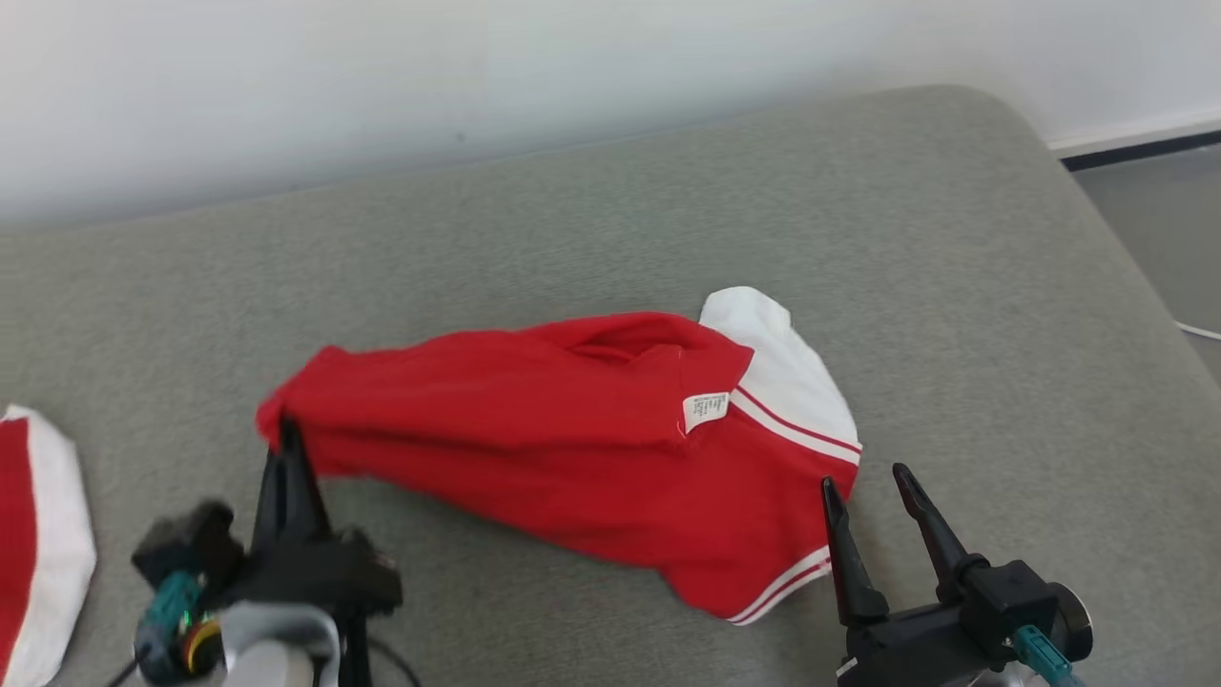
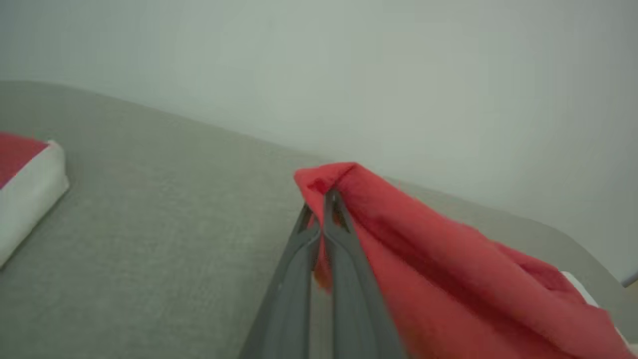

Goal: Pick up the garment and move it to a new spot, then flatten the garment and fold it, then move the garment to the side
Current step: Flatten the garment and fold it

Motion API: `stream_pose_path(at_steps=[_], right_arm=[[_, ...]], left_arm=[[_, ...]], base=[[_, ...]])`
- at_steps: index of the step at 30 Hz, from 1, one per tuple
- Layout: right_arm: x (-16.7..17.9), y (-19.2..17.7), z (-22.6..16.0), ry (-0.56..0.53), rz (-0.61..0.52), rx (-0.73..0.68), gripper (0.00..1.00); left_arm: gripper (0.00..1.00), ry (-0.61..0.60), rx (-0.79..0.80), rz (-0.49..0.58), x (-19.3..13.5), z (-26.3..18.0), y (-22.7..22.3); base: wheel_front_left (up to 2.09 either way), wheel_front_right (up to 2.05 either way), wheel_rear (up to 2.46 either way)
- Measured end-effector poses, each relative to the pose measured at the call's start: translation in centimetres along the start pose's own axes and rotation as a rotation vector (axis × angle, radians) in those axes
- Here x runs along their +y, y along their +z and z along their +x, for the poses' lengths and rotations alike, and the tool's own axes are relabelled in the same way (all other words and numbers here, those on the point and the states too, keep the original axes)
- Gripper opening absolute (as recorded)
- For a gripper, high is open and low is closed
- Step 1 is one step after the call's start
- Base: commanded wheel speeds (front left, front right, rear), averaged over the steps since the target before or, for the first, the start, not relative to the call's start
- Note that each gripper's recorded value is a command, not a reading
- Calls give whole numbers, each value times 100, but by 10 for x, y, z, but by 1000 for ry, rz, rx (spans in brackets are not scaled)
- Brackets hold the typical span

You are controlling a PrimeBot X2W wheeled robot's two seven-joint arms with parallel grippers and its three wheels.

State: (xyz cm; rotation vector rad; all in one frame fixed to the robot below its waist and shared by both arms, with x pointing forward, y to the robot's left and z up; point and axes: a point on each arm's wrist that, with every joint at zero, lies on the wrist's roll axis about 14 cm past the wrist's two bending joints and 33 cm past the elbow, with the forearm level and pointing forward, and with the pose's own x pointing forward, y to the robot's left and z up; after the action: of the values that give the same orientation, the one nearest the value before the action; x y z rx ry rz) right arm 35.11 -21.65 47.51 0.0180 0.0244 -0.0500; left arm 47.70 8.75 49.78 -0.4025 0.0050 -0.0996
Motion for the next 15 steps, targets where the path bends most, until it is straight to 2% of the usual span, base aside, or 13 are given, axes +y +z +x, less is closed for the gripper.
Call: stream_pose_path(at_steps=[1,2,7,10,13,15], right_arm=[[5,-1,3,15,1,1,100],[10,-1,7,31,2,3,100],[28,-4,17,88,7,9,100],[28,-4,16,86,7,8,100],[20,-4,12,64,8,10,100],[15,-5,9,46,8,12,100]], left_arm=[[96,48,33,-3,17,-9,-11],[100,88,60,-7,30,-18,-19],[100,224,113,-10,72,-44,-35],[100,252,98,62,85,-45,-26],[100,184,57,140,68,-31,-7],[100,28,84,127,24,-17,-6]], base=[[0,0,0],[0,0,0],[0,0,0],[0,0,0],[0,0,0],[0,0,0]])
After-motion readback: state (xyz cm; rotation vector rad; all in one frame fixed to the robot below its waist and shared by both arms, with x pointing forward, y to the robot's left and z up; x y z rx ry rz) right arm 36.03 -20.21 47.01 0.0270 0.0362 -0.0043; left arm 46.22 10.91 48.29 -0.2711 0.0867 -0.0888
